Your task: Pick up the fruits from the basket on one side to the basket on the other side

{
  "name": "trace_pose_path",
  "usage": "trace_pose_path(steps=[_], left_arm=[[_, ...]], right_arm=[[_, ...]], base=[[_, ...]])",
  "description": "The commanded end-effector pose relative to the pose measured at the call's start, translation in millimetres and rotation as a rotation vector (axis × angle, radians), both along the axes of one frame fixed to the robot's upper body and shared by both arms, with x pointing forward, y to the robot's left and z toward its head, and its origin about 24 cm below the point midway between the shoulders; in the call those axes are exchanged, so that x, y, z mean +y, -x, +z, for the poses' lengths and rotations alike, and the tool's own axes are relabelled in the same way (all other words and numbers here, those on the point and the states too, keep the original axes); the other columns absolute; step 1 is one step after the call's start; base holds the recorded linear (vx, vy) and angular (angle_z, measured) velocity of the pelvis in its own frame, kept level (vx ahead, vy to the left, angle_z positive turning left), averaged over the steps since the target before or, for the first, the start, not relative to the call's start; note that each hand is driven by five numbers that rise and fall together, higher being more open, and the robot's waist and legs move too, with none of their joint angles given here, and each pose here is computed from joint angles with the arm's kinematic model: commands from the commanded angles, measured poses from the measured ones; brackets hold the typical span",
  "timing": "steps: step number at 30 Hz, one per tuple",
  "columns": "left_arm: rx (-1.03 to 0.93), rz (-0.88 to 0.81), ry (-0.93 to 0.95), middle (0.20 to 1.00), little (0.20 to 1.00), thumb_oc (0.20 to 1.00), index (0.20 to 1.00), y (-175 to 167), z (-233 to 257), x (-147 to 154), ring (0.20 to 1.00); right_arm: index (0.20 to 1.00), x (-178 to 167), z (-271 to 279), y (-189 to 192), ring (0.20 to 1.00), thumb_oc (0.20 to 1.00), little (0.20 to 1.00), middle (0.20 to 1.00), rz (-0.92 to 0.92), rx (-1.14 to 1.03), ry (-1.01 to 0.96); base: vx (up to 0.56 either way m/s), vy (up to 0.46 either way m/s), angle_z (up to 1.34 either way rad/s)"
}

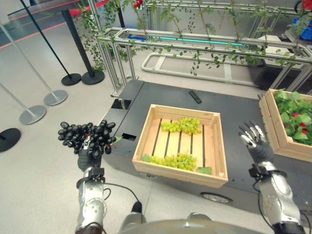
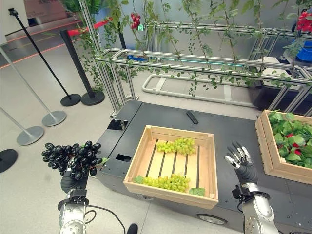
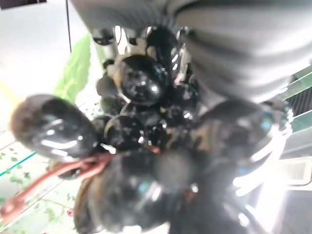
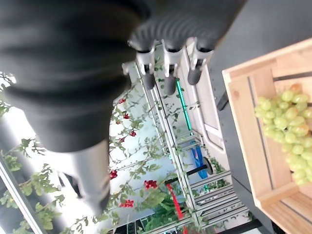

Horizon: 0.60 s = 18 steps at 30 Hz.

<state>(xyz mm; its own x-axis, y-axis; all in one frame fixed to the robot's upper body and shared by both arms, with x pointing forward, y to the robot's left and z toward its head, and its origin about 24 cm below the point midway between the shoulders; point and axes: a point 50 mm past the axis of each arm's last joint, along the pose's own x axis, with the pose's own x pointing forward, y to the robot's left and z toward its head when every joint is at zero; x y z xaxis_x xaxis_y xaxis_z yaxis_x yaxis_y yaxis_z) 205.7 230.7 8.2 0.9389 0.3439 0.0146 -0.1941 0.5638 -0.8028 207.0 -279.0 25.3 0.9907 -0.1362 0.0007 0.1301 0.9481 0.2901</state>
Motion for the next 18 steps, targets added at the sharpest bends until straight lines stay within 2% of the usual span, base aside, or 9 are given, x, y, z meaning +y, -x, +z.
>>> trace_pose_path(steps=[1,12,18], left_arm=[[-0.227,0.020,-0.080,0.200,0.200,0.200,0.200,-15,49,9,0.200],[-0.229,0.019,-0.096,0.200,0.200,0.200,0.200,-20,52,8,0.200],[-0.290,0.001,-0.134,0.200,0.200,0.200,0.200,-32,67,4,0.200]], right_arm=[[1.000,1,39,-14,1.000,1.000,1.000,1.000,0.003,-0.194,0.044],[1.000,11,29,-17,1.000,1.000,1.000,1.000,0.017,-0.149,0.052],[1.000,16,28,-21,1.000,1.000,1.000,1.000,0.058,-0.129,0.085]], base=[[0.01,0.062,0.03],[0.02,0.082,-0.05],[-0.03,0.220,-0.70]])
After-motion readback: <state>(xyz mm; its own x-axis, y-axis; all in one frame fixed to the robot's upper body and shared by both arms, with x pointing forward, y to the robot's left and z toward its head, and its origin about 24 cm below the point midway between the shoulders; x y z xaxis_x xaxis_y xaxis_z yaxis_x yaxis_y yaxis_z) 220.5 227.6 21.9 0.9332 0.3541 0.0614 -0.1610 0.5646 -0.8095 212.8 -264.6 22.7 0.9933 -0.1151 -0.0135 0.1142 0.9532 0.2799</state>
